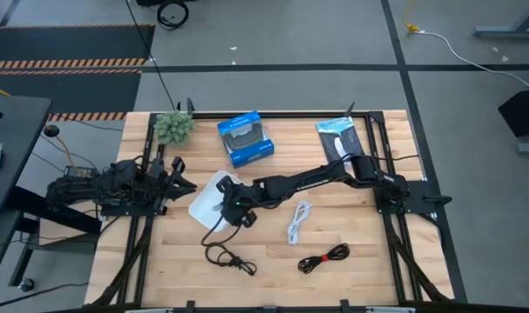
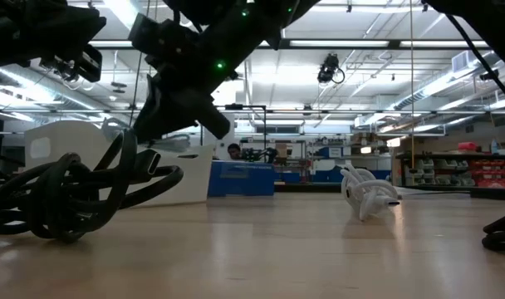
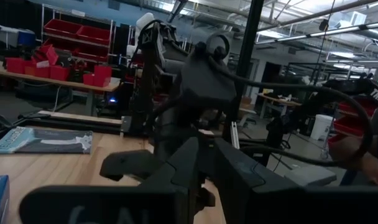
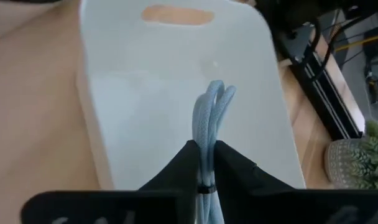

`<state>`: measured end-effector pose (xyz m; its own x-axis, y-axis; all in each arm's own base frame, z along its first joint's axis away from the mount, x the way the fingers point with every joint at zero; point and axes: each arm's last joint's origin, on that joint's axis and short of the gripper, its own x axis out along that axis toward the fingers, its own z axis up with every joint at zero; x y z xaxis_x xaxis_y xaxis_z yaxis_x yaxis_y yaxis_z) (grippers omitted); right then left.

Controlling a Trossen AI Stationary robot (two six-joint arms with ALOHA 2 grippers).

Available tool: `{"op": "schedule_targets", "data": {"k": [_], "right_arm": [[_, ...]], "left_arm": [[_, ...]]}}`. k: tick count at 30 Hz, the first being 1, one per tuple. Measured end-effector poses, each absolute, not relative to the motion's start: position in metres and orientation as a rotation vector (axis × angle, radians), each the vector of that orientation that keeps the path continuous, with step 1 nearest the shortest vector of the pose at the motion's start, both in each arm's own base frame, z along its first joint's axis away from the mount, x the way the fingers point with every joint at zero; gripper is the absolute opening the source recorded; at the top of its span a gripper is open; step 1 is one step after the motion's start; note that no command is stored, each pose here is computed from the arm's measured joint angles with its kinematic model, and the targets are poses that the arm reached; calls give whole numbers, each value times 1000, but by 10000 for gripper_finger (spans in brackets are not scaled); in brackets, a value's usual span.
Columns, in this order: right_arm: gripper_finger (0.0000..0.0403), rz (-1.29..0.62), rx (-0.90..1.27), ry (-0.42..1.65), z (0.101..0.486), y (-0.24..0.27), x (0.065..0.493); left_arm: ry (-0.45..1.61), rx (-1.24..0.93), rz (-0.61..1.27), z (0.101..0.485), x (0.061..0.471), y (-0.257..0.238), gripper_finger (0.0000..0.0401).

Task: Pick and place USB-C Cables
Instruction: Put the light blue charger cable into the white bin, then put the white charger cable into the white bin

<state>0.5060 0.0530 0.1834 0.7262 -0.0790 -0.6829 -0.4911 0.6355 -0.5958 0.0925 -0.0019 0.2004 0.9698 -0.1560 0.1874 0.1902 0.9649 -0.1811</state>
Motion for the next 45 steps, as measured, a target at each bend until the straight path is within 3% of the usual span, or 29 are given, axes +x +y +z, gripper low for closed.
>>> {"op": "schedule_targets", "data": {"k": [10,15,24,33,39,45], "right_arm": [[131,270,-946,812,179,59,500],[142,225,-885,818,203,74,489],[144,512,-642,1059,233,93,438],[207,547,-563,1498,213,89,397],[244,515,-553,1610,194,88,385],[238,524,-557,1640,171,89,376]], "left_arm": [[-174,-200,-177,200,92,-2,57],[-173,-200,-176,200,92,-2,57],[-174,-200,-177,200,92,-2,57],[-174,-199,-177,200,92,-2,57],[-173,-200,-176,200,92,-2,57],[-174,-199,-176,200,92,-2,57]]}}
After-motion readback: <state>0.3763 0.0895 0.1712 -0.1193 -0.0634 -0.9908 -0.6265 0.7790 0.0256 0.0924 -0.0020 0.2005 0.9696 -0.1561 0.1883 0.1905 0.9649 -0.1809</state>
